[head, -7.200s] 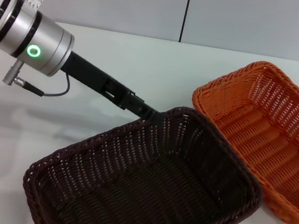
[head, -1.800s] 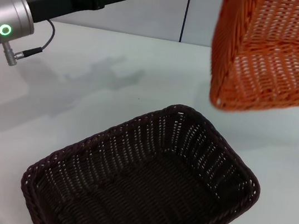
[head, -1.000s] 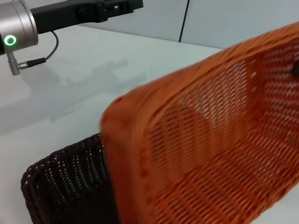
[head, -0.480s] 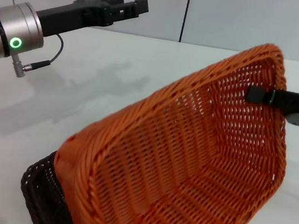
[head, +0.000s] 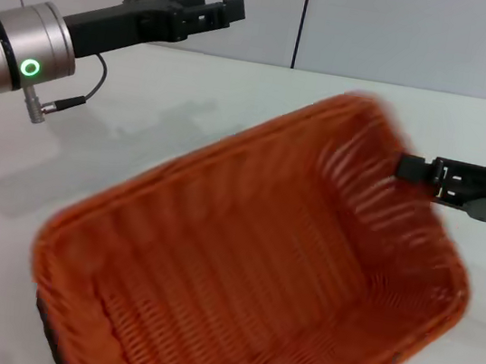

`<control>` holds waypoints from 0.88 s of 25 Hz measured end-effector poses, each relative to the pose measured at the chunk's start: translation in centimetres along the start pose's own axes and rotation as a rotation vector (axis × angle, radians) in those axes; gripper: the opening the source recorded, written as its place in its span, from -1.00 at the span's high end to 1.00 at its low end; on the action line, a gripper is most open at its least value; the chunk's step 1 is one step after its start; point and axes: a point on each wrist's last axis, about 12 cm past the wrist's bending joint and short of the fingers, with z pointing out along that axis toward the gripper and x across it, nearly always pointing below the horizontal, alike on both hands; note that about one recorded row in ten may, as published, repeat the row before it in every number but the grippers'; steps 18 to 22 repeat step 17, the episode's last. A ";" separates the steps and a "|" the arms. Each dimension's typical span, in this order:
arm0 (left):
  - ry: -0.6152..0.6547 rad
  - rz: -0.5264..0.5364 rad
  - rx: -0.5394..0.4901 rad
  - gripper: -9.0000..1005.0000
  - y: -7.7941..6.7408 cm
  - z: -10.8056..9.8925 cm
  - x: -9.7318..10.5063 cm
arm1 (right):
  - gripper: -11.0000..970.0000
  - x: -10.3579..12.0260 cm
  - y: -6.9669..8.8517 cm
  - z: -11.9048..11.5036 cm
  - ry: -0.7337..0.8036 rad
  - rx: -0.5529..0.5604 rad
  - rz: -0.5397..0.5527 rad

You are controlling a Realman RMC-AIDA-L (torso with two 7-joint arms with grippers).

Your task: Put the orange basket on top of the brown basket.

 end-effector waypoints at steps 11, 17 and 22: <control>-0.004 0.008 0.007 -0.71 -0.2 0.4 0.0 | -0.35 -0.5 -0.5 -2.0 -0.038 0.052 0.000; -0.106 0.023 -0.014 -0.71 0.2 -0.6 -0.2 | -0.41 -0.6 -1.3 -4.3 -0.215 0.126 -0.279; -0.106 0.023 -0.014 -0.71 0.2 -0.6 -0.2 | -0.41 -0.6 -1.3 -4.3 -0.215 0.126 -0.279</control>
